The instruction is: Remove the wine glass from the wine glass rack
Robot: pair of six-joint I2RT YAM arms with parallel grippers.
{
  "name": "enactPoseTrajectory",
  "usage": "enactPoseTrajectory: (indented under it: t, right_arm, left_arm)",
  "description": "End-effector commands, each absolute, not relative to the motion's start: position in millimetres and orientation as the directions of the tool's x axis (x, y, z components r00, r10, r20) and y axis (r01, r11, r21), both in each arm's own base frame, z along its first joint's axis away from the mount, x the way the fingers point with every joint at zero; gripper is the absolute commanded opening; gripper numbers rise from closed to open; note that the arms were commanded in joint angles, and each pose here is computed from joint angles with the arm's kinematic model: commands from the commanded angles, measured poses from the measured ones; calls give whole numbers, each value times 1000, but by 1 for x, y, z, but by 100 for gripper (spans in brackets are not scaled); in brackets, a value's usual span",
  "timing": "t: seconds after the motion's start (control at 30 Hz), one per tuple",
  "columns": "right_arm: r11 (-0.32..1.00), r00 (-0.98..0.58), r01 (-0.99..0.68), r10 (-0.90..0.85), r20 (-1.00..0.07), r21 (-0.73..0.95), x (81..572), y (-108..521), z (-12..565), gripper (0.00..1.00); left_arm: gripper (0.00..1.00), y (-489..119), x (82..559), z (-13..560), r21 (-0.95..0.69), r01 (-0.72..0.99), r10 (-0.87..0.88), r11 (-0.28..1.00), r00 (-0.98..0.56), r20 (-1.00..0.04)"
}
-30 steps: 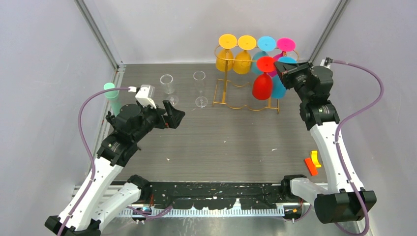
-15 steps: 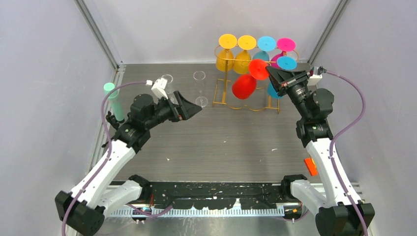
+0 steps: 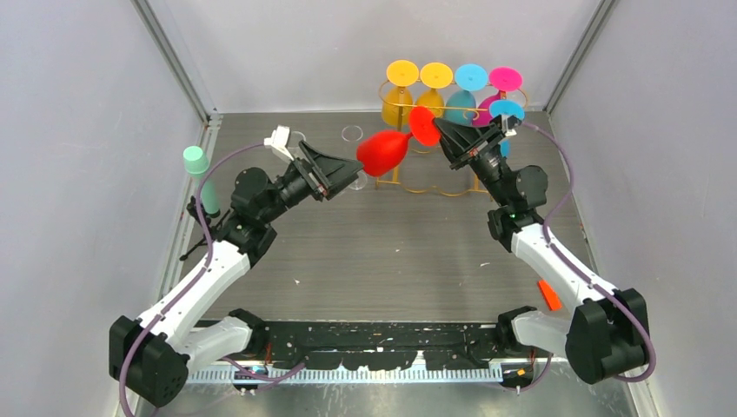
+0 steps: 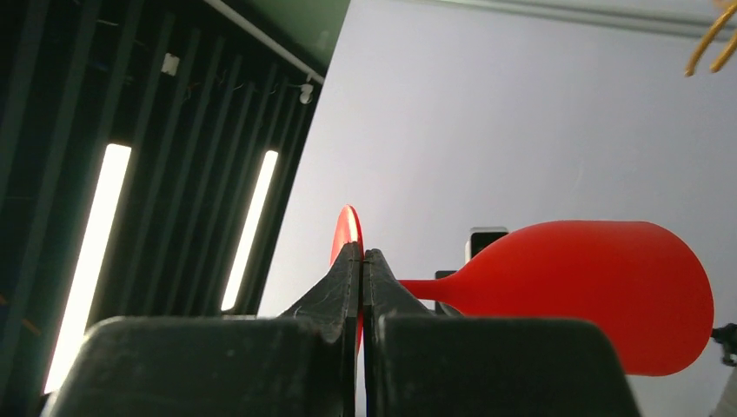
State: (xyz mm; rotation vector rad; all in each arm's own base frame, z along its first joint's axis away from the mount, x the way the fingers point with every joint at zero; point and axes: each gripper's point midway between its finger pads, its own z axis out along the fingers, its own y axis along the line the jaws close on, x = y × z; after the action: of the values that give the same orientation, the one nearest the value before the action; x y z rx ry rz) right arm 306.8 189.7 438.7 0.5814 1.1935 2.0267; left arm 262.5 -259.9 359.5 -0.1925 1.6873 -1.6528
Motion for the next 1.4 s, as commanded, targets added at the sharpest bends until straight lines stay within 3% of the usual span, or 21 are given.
enactPoseTrajectory:
  t: [0.0, 0.37, 0.53, 0.77, 1.37]
  right_arm:
    - [-478, -701, -451, 712, 31, 754, 277, 184, 481, 0]
    - [-500, -718, -378, 689, 94, 779, 283, 189, 469, 0]
    - [-504, -710, -343, 692, 132, 793, 289, 190, 458, 0]
    - [-522, -721, -312, 674, 160, 794, 293, 195, 451, 0]
    - [-593, -745, -206, 611, 268, 778, 317, 208, 424, 0]
  left_arm:
    - [89, -251, 256, 392, -910, 411, -655, 51, -674, -342]
    - [86, -253, 265, 395, -895, 443, -669, 52, -650, -361]
    - [71, -256, 255, 416, -863, 505, -654, -38, -665, -361]
    - [62, -259, 236, 440, -821, 558, -613, -120, -692, -381]
    - [16, -260, 215, 464, -759, 628, -566, -170, -693, -446]
